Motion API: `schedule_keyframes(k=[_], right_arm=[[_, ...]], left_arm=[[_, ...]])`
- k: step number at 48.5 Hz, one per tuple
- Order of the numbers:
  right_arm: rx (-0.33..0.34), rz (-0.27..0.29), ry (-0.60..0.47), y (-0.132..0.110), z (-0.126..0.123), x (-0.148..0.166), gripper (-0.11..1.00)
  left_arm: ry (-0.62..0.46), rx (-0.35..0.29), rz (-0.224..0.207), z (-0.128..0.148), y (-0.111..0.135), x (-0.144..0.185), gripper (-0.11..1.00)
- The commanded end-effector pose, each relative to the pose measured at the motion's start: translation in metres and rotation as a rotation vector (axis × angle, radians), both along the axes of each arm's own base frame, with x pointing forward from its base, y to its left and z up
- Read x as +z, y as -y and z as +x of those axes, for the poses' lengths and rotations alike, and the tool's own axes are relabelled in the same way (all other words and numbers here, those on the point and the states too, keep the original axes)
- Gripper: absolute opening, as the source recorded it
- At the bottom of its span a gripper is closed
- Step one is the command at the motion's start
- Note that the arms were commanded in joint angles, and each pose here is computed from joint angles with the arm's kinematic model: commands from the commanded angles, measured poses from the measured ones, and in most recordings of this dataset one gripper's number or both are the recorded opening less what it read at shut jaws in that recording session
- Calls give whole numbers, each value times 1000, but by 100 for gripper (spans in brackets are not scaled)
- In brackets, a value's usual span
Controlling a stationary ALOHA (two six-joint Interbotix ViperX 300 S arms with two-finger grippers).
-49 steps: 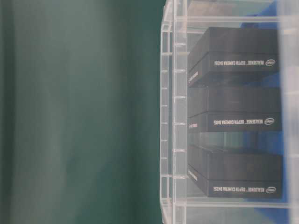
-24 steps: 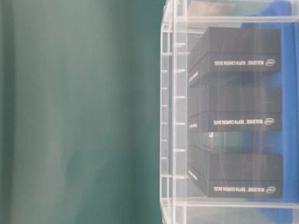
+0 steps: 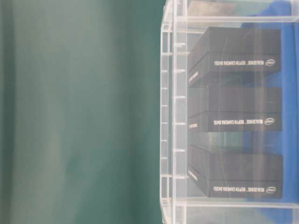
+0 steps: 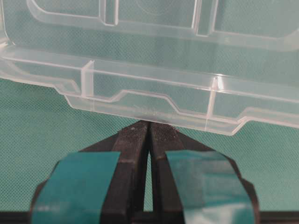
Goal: Clamp the lid of the box with both arms, then lift and open it.
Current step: 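Lower the lid onto the cloth in front of the box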
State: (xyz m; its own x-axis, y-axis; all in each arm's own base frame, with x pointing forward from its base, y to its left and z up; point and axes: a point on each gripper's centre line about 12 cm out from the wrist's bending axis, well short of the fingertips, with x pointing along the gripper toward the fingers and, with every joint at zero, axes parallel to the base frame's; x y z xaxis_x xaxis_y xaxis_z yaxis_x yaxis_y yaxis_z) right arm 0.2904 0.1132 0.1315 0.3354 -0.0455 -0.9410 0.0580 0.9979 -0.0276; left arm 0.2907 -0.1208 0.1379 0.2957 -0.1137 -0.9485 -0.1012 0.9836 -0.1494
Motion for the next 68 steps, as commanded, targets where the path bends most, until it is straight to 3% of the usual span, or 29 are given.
schedule_keyframes(k=[1,29,48,56,68], right_arm=[[0,47,76,-3,5,19,1],[-79,71,51,1,-38,21,1],[-78,79,68,-1,-34,26,1],[-78,82,89,-5,-29,43,1],[-109,42,75,-3,-28,74,1]], left_arm=[[83,6,-29,6,0,17,1],[66,-43,-27,-36,-2,13,2],[84,-42,-35,-32,1,20,2],[122,-51,-52,-23,7,32,2],[161,-63,-69,-14,16,66,2]])
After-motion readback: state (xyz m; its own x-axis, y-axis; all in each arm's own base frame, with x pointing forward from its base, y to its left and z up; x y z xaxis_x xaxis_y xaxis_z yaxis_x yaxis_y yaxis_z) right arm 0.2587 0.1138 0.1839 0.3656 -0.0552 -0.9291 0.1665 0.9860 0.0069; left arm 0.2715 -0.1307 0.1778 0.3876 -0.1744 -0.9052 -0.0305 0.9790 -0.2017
